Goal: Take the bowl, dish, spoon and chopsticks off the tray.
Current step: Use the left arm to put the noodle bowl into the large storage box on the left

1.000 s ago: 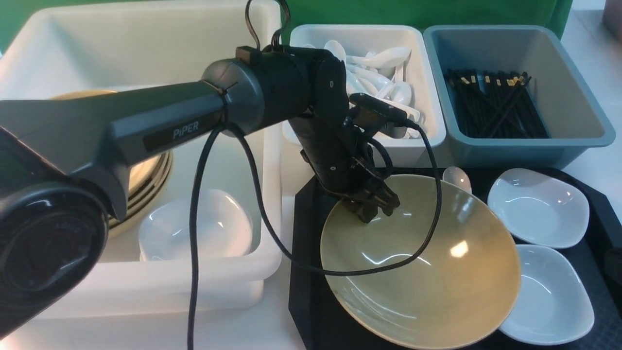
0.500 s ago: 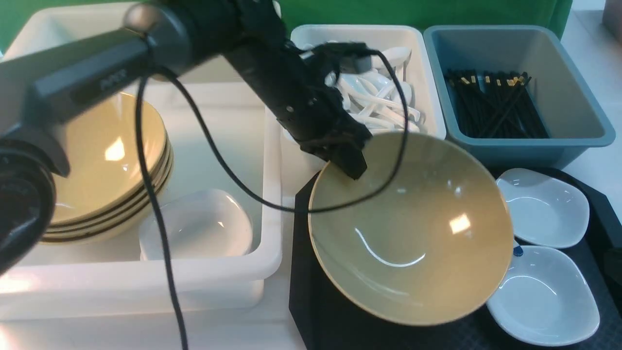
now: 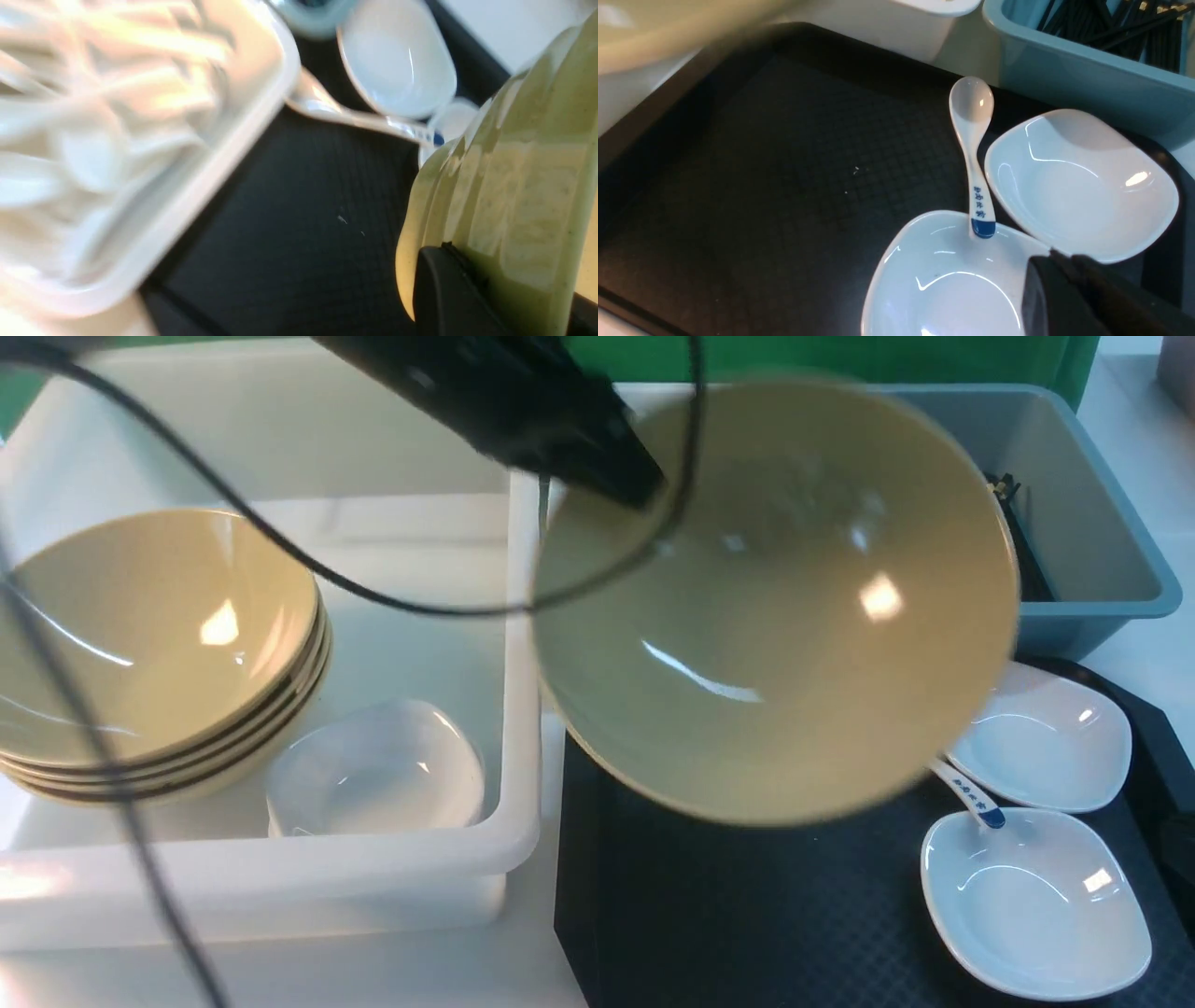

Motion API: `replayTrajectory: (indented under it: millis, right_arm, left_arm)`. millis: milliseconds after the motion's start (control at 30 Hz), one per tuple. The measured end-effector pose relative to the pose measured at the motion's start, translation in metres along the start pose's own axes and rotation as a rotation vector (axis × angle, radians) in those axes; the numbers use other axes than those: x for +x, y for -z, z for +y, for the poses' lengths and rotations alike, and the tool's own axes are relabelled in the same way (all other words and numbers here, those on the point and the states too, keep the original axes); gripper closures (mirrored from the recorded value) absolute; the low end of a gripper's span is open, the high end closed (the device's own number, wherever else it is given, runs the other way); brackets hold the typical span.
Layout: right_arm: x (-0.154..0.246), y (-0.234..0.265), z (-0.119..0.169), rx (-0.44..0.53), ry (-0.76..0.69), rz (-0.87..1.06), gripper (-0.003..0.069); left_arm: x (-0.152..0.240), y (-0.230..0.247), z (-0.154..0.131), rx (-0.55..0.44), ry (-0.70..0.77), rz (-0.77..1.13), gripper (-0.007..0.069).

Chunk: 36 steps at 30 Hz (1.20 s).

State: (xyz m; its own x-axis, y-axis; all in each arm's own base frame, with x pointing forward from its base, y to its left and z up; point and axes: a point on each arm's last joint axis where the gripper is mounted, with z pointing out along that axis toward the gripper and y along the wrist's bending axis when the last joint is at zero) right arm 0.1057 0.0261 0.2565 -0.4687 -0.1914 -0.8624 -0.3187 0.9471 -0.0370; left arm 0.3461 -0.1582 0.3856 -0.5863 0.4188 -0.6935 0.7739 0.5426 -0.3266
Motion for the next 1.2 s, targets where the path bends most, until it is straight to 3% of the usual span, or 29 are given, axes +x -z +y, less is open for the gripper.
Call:
replayTrajectory:
  millis: [133, 233, 300, 333, 400, 433, 533, 667, 867, 1200]
  right_arm:
    - [0.000, 0.000, 0.001, -0.005, 0.003, -0.001, 0.0570]
    - [-0.001, 0.000, 0.002, -0.012, 0.011, -0.015, 0.0567]
    - [-0.003, 0.000, 0.002, -0.009, 0.014, -0.029, 0.0565]
    - [-0.004, 0.000, 0.002, -0.006, 0.015, -0.039, 0.0562]
    - [-0.003, -0.001, 0.001, -0.004, 0.015, -0.041, 0.0561]
    - [-0.001, -0.002, 0.001, 0.000, 0.013, -0.041, 0.0561]
    - [0.002, -0.003, 0.001, 0.008, 0.011, -0.045, 0.0561]
    - [0.004, -0.004, 0.000, 0.011, 0.009, -0.045, 0.0561]
    - [0.004, -0.005, 0.000, 0.010, 0.007, -0.044, 0.0559]
    - [0.004, -0.005, 0.000, 0.010, 0.006, -0.044, 0.0552]
  left_arm:
    - [0.006, 0.082, 0.001, -0.157, 0.004, -0.131, 0.0621]
    - [0.033, 0.130, 0.012, -0.298, 0.087, -0.190, 0.0621]
    - [0.055, 0.147, 0.021, -0.380, 0.162, -0.220, 0.0621]
    - [0.084, 0.162, 0.038, -0.481, 0.267, -0.259, 0.0621]
    - [0.099, 0.166, 0.047, -0.528, 0.326, -0.279, 0.0621]
    - [0.127, 0.170, 0.063, -0.594, 0.437, -0.311, 0.0621]
    - [0.163, 0.167, 0.084, -0.666, 0.574, -0.337, 0.0621]
    - [0.188, 0.164, 0.098, -0.753, 0.647, -0.362, 0.0621]
    - [0.196, 0.165, 0.107, -0.863, 0.664, -0.409, 0.0621]
    - [0.202, 0.172, 0.111, -0.908, 0.706, -0.425, 0.0621]
